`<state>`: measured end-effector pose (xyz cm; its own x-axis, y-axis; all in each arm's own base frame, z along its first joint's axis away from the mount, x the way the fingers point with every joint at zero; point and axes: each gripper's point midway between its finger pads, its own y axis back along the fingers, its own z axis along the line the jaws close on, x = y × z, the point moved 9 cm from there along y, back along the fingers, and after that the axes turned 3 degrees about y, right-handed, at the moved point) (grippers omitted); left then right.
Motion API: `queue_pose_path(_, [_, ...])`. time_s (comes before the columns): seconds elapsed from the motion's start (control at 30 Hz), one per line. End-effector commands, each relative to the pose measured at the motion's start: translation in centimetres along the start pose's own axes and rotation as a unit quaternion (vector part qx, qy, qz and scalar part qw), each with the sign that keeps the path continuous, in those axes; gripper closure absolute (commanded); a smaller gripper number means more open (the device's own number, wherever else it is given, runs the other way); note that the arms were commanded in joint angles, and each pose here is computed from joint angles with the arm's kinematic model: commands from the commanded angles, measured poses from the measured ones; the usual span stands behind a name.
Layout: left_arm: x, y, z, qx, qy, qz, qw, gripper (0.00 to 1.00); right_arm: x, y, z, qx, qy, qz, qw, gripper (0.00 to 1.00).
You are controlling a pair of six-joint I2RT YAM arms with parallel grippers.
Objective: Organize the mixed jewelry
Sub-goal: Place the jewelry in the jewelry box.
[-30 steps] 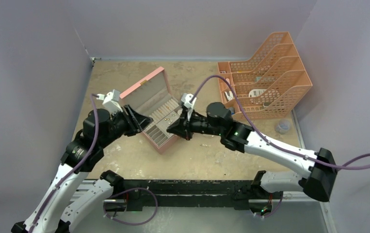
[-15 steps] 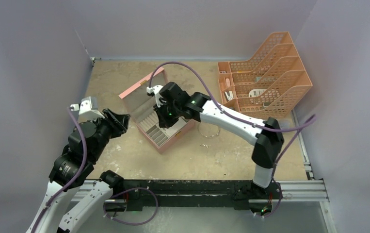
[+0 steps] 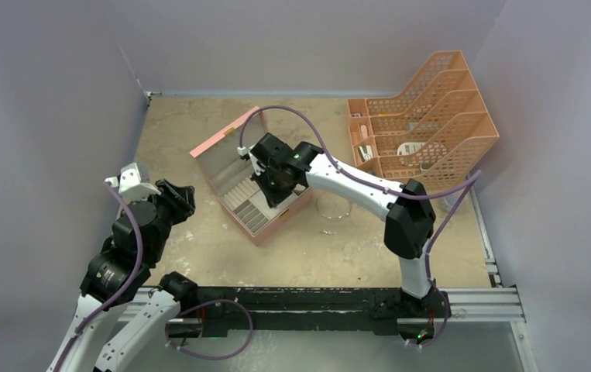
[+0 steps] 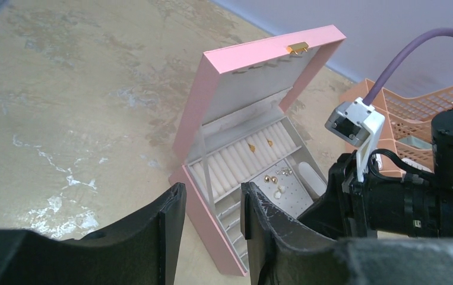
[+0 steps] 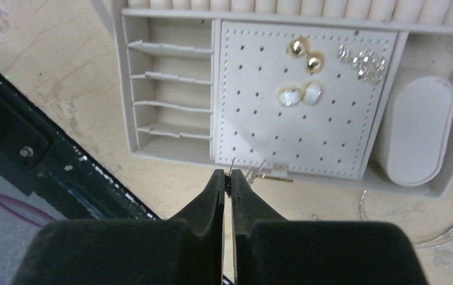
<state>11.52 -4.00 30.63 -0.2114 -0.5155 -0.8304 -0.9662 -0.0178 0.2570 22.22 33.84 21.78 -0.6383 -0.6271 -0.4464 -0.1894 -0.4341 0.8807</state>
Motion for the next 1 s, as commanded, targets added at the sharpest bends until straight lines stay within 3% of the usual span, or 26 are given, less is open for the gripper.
queue_pose_path(0.0, [0.0, -0.2, 0.3, -0.018, 0.004, -0.013, 1.000, 0.61, -1.6, -0.5, -0.6, 0.020, 0.016, -0.011, 1.000, 1.00])
queue_pose_path(0.43, [0.6, -0.6, 0.3, -0.014, -0.003, 0.005, 1.000, 0.60, -3.1, -3.6, -0.6, 0.004, 0.028, -0.014, 0.999, 1.00])
queue_pose_path(0.97, [0.7, -0.6, 0.3, -0.015, -0.006, 0.006, 1.000, 0.60, -3.6, -3.1, -1.1, -0.014, 0.051, -0.029, 0.998, 1.00])
